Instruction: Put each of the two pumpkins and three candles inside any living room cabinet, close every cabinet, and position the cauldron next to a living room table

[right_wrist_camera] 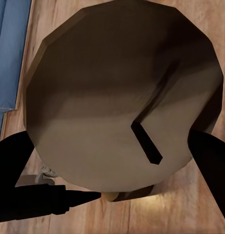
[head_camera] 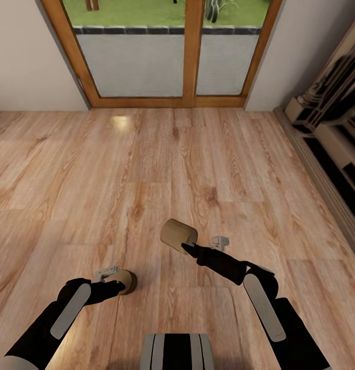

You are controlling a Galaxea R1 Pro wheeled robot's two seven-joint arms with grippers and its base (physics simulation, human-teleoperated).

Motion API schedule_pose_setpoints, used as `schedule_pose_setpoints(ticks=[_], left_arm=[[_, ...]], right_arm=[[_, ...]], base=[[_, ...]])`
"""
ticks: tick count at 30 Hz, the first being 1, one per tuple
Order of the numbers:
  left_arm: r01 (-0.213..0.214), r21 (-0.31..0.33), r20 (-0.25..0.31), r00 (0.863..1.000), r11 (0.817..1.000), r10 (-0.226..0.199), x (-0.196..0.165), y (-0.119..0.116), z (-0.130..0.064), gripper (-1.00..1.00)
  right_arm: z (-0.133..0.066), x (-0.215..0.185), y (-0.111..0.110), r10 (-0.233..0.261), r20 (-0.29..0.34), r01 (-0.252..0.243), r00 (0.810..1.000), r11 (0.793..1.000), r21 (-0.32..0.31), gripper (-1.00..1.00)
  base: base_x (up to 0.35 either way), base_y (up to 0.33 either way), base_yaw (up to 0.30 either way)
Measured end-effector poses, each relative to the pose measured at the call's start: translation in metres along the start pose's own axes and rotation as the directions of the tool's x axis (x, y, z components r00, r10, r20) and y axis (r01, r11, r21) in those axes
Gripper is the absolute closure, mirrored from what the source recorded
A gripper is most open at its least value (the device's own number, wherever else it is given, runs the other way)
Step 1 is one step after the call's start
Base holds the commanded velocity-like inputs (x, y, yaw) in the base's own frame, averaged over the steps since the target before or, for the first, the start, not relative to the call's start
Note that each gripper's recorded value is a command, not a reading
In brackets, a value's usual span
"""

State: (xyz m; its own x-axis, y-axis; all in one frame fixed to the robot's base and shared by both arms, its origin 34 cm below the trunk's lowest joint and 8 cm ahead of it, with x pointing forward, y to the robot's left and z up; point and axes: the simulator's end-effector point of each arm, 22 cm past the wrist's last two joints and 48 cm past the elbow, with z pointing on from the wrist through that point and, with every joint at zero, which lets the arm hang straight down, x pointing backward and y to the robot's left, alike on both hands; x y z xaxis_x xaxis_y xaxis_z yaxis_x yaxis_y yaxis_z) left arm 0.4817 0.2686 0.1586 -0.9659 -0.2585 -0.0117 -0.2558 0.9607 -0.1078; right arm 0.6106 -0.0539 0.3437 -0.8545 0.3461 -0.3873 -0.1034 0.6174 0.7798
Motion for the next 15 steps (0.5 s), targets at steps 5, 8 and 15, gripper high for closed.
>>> schedule_pose_setpoints(ticks=[5, 8, 15], left_arm=[[-0.002, 0.002, -0.001, 1.000, 1.000, 0.002, 0.0004, -0.0009, 0.0001, -1.00], [-0.008, 0.004, -0.004, 1.000, 1.000, 0.008, 0.0021, -0.0026, 0.0006, -1.00], [-0.020, 0.004, -0.008, 1.000, 1.000, 0.020, 0.0044, -0.0049, 0.0013, -1.00]], right_arm=[[0.0000, 0.0000, -0.0001, 0.000, 0.000, 0.000, 1.000, 1.000, 0.000, 1.00], [0.0000, 0.0001, -0.0001, 0.000, 0.000, 0.000, 1.000, 1.000, 0.000, 1.00], [0.0000, 0.0002, -0.0001, 0.001, 0.000, -0.001, 1.000, 1.000, 0.000, 1.00]], base=[[0.000, 0.000, 0.000], [0.073, 0.000, 0.000], [0.195, 0.000, 0.000]])
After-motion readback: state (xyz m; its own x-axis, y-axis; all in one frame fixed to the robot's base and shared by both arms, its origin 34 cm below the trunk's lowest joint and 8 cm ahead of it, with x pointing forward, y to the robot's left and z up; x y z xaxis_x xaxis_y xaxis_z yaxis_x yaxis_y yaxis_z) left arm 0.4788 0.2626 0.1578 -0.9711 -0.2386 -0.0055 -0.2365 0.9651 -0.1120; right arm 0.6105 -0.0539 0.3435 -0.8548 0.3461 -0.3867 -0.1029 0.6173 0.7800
